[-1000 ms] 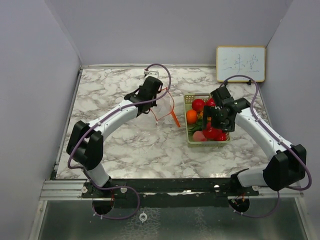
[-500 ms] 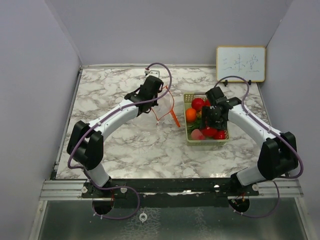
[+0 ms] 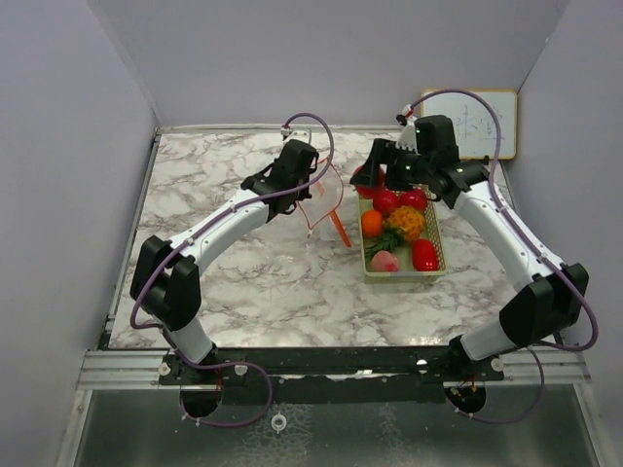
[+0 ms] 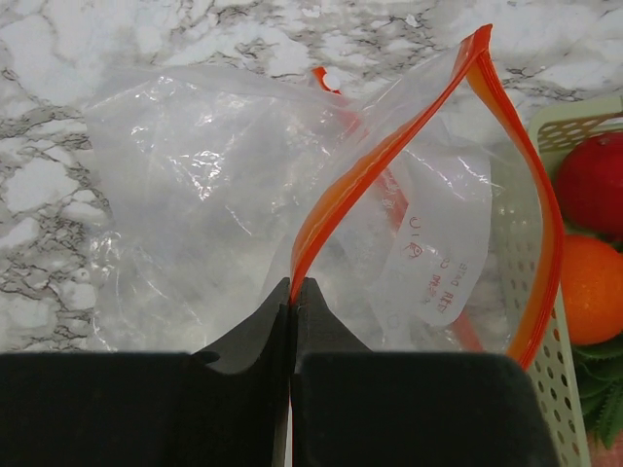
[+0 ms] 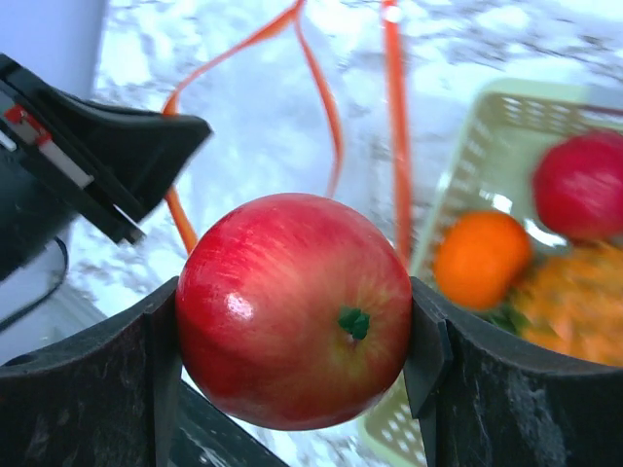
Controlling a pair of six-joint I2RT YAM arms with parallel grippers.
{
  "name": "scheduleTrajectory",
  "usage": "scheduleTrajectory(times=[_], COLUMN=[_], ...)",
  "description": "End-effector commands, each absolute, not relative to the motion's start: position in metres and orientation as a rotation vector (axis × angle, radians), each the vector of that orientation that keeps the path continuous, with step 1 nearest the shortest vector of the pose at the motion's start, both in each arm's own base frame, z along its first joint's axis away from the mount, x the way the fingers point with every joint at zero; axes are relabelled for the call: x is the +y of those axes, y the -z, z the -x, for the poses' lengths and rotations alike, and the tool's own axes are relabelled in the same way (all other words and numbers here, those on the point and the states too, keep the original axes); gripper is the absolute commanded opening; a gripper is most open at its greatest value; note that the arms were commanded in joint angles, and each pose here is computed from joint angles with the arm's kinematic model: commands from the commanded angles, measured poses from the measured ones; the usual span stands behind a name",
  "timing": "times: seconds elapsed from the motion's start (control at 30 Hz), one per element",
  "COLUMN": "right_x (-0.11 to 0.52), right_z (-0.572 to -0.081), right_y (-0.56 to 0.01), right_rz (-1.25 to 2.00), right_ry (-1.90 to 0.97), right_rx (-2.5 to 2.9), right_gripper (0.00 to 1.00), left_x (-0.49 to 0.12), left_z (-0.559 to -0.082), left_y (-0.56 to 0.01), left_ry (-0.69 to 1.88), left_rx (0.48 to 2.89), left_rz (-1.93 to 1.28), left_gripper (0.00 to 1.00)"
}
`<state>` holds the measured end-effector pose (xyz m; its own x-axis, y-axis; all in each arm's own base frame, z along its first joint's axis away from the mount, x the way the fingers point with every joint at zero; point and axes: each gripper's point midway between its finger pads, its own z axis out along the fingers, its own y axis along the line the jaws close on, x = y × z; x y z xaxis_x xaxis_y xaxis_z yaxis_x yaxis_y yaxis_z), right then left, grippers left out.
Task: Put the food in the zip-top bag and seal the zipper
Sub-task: Place the fake fruit in the zipper food storage bag.
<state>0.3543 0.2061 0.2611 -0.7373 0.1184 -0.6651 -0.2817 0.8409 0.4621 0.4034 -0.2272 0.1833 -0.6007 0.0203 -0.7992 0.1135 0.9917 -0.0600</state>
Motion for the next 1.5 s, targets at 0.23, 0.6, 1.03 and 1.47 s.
scheduleTrajectory(times=[0.23,0.6,1.03,1.47], right_x=[0.289,0.262,0.252,0.193], right_z=[-0.395,-0.413,-0.417,-0.419], right_y=[-0.274,-0.202,-0.202,-0.204], right_rz=[0.203,0.068,0.059,-0.047], right_ry=[-1.259,-0.914,-0.773,-0.36], right_rx=[2.067,2.317,2.354,2.354], right_gripper=[0.49,0.61,1.0,1.0], left_x=[-0.271,-0.285,-0.292,-0.295], left_z=[-0.387,-0.387,-0.388,-0.393], left_y=[-0.204,-0.222,-0.208,-0.203], left_ry=[0.467,0.723,0.863,0.85], left_rx=[2.229,2.198,2.212,2.234], left_rz=[-0.036,0.08,0.136,0.13], left_gripper=[0.0,0.0,0.0,0.0])
